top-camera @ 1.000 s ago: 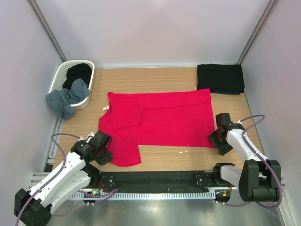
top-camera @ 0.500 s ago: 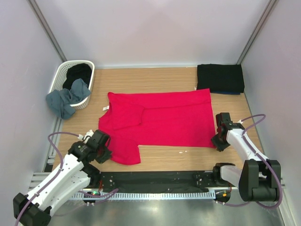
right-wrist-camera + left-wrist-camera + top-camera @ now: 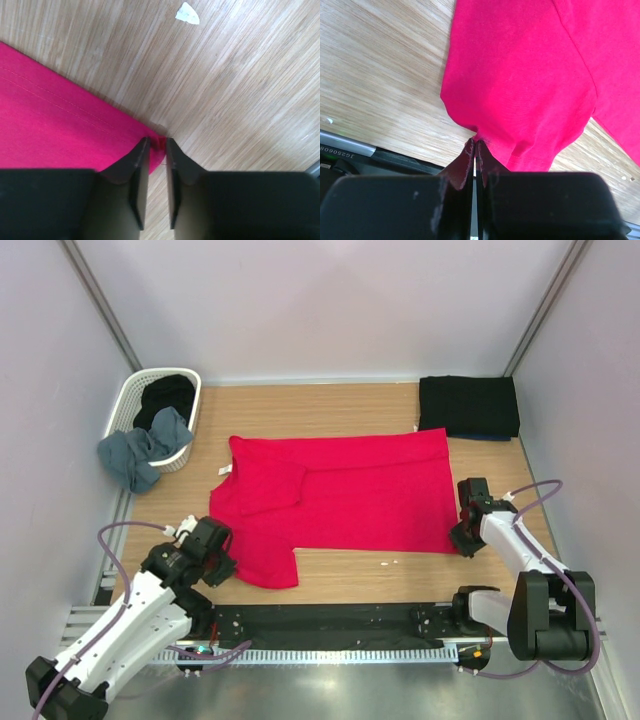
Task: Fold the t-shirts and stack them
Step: Fold the tshirt
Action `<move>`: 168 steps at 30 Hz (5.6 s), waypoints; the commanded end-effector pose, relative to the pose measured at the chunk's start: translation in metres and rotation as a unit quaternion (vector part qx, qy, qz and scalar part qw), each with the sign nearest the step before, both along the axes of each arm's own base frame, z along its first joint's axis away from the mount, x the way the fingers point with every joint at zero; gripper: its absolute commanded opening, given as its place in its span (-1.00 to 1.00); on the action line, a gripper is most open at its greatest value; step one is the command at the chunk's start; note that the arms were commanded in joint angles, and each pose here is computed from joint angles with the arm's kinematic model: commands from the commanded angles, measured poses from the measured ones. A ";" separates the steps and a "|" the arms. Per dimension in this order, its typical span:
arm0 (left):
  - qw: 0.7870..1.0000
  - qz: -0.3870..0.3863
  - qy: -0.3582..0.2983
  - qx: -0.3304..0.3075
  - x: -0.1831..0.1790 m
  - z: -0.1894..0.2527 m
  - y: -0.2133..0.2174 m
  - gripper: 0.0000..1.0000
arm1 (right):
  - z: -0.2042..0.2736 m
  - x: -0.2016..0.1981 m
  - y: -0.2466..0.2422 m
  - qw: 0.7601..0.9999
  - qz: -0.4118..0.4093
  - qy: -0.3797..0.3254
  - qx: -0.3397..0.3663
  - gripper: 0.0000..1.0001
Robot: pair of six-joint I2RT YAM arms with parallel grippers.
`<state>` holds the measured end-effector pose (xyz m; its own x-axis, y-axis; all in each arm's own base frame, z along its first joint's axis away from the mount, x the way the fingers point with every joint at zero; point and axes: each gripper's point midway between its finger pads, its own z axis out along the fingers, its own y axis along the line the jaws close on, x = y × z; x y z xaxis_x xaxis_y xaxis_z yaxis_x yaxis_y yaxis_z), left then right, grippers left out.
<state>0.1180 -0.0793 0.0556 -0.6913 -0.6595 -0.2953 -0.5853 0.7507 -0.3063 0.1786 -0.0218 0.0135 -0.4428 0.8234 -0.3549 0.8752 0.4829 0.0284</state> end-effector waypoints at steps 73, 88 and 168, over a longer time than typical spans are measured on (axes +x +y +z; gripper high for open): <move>0.939 -0.133 -0.268 0.170 0.281 0.185 -0.028 -1.00 | 0.063 0.176 -0.015 0.981 0.114 -0.157 -0.018 -0.98; 0.933 -0.160 -0.273 0.170 0.318 0.170 -0.047 -0.99 | 0.044 0.189 -0.017 0.983 0.114 -0.145 -0.018 -0.98; 0.993 -0.017 -0.113 -0.032 0.272 0.004 -0.067 0.59 | 0.149 0.184 0.037 0.933 0.300 -0.178 -0.094 0.99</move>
